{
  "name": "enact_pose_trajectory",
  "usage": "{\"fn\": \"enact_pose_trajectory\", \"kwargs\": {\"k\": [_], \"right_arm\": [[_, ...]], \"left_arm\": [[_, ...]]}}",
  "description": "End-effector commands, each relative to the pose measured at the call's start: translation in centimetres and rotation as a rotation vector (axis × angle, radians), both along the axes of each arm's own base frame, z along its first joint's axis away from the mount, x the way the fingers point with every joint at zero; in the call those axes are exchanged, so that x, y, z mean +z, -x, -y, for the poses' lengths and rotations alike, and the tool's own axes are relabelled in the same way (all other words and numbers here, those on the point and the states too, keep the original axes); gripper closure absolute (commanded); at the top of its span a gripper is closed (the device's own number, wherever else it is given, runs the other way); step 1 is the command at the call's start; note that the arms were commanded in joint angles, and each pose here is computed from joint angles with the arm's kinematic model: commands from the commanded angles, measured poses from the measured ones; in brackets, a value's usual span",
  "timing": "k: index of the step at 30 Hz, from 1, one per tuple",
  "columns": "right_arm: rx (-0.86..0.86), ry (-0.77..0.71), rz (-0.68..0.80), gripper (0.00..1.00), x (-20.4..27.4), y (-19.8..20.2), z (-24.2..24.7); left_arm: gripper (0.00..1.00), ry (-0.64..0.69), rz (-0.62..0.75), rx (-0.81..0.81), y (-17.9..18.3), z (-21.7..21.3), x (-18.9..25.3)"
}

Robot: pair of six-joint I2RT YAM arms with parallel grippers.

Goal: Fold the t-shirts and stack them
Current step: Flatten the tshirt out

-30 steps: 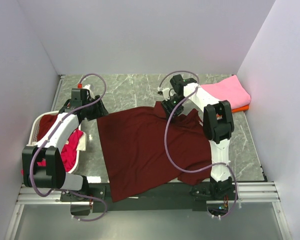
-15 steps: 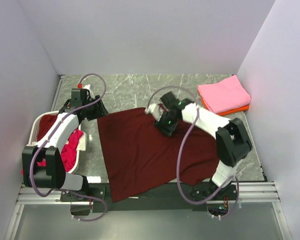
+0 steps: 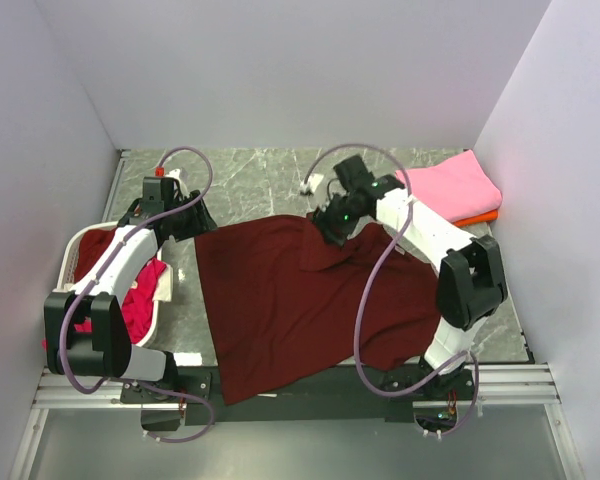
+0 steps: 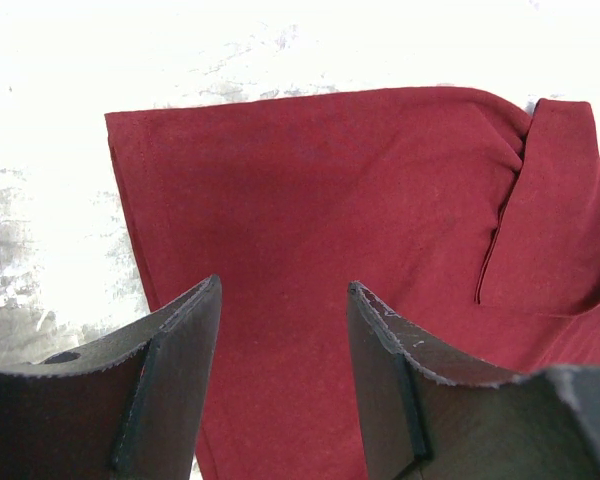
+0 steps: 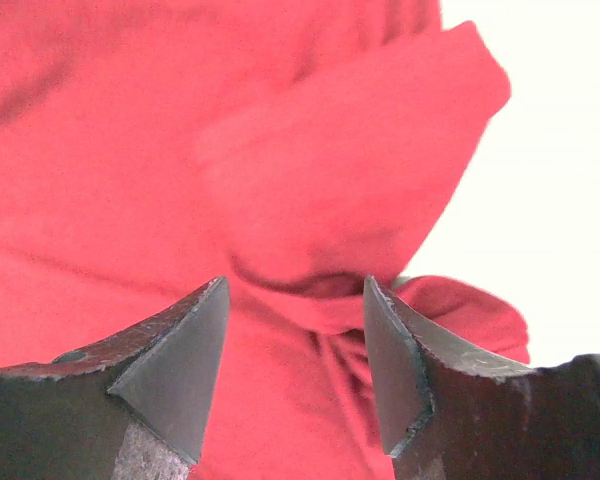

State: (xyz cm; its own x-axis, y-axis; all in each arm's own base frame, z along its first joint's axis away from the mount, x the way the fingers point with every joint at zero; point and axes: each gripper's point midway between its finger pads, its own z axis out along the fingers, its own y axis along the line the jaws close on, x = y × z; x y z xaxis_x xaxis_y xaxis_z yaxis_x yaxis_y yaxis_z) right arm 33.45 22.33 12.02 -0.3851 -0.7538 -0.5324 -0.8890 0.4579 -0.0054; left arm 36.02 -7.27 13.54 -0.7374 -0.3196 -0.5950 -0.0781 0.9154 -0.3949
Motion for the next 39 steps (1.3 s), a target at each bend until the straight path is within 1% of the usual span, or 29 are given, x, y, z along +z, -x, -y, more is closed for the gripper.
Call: {"fn": "enact_pose_trajectory", "kwargs": {"k": [1, 4, 8, 12, 18, 26, 29, 39], "right_arm": [[0.040, -0.076, -0.070, 0.37, 1.0, 0.9, -2.1], [0.097, -0.018, -0.038, 0.37, -0.5, 2.0, -4.1], [0.128, 0.037, -0.025, 0.37, -2.5, 3.0, -5.9], [0.132, 0.136, -0.010, 0.37, -5.3, 3.2, -6.6], [0.121, 0.208, -0.013, 0.40, -8.1, 3.4, -6.6], [0.116, 0.202, -0.024, 0.44, -8.6, 3.4, -7.3], [0.117, 0.206, -0.037, 0.50, -9.0, 3.5, -7.6], [0.107, 0.213, -0.028, 0.53, -9.5, 3.0, -7.8]], "left_arm": [[0.41, -0.001, 0.065, -0.024, -0.3, 0.2, 1.6], [0.41, -0.005, 0.069, -0.022, -0.3, 0.1, 1.8], [0.41, -0.011, 0.070, -0.015, -0.2, -0.1, 1.8], [0.41, -0.015, 0.074, -0.013, -0.3, -0.2, 1.9], [0.41, -0.020, 0.077, -0.008, -0.2, -0.3, 2.0], [0.41, -0.014, 0.075, -0.014, -0.2, -0.1, 1.9], [0.41, -0.014, 0.074, -0.014, -0.2, -0.1, 1.9], [0.41, -0.011, 0.074, -0.017, -0.2, -0.1, 1.9]]}}
